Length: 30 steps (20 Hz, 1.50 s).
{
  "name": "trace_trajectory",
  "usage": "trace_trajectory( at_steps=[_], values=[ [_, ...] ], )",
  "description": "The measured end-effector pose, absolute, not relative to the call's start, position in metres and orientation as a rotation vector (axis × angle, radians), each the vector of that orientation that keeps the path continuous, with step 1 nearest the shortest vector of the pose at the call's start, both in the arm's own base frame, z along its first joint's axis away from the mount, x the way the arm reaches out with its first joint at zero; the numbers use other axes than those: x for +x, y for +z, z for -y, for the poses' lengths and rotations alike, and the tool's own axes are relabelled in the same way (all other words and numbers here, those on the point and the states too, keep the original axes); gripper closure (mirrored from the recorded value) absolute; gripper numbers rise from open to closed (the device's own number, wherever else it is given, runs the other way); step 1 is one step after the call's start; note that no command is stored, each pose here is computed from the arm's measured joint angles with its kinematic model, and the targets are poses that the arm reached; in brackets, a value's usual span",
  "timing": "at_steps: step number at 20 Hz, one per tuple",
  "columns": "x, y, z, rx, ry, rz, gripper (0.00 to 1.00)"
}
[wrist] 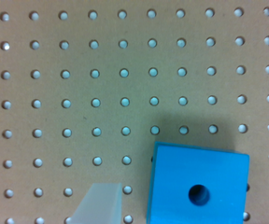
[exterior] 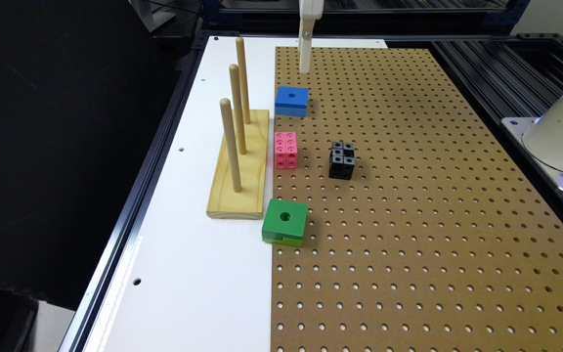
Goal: Pick up blue block.
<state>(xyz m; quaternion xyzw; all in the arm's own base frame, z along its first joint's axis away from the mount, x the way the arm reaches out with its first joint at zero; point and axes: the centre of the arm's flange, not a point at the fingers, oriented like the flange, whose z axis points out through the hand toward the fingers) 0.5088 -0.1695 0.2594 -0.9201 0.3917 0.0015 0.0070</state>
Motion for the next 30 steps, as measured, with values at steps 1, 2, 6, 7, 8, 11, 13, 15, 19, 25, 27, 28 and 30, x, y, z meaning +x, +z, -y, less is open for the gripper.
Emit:
trace_trajectory(
  at_steps=[1,2,6,7,8,11,13,15,19,25,27,28,30],
  values=[
    [0.509,0.255,0.170,-2.877,0.003,-1.224,0.00],
    [0.510,0.254,0.169,-2.877,0.001,-1.223,0.00],
    [0.512,0.255,0.165,-2.880,-0.005,-1.211,0.00],
    [0.512,0.255,0.165,-2.880,-0.005,-1.210,0.00],
    [0.513,0.255,0.165,-2.880,-0.005,-1.209,0.00],
    [0.512,0.239,0.163,-2.879,0.008,-1.204,0.00],
    [0.514,0.224,0.160,-2.876,0.003,-1.199,0.00],
    [0.517,0.216,0.153,-2.874,-0.004,-1.189,0.00],
    [0.523,0.216,0.142,-2.871,-0.015,-1.174,0.00],
    [0.523,0.217,0.143,-2.869,-0.018,-1.175,0.00],
    [0.522,0.217,0.148,-2.867,-0.018,-1.185,0.00],
    [0.521,0.217,0.150,-2.867,-0.018,-1.189,0.00],
    [0.521,0.217,0.152,-2.866,-0.019,-1.194,0.00]
  ],
)
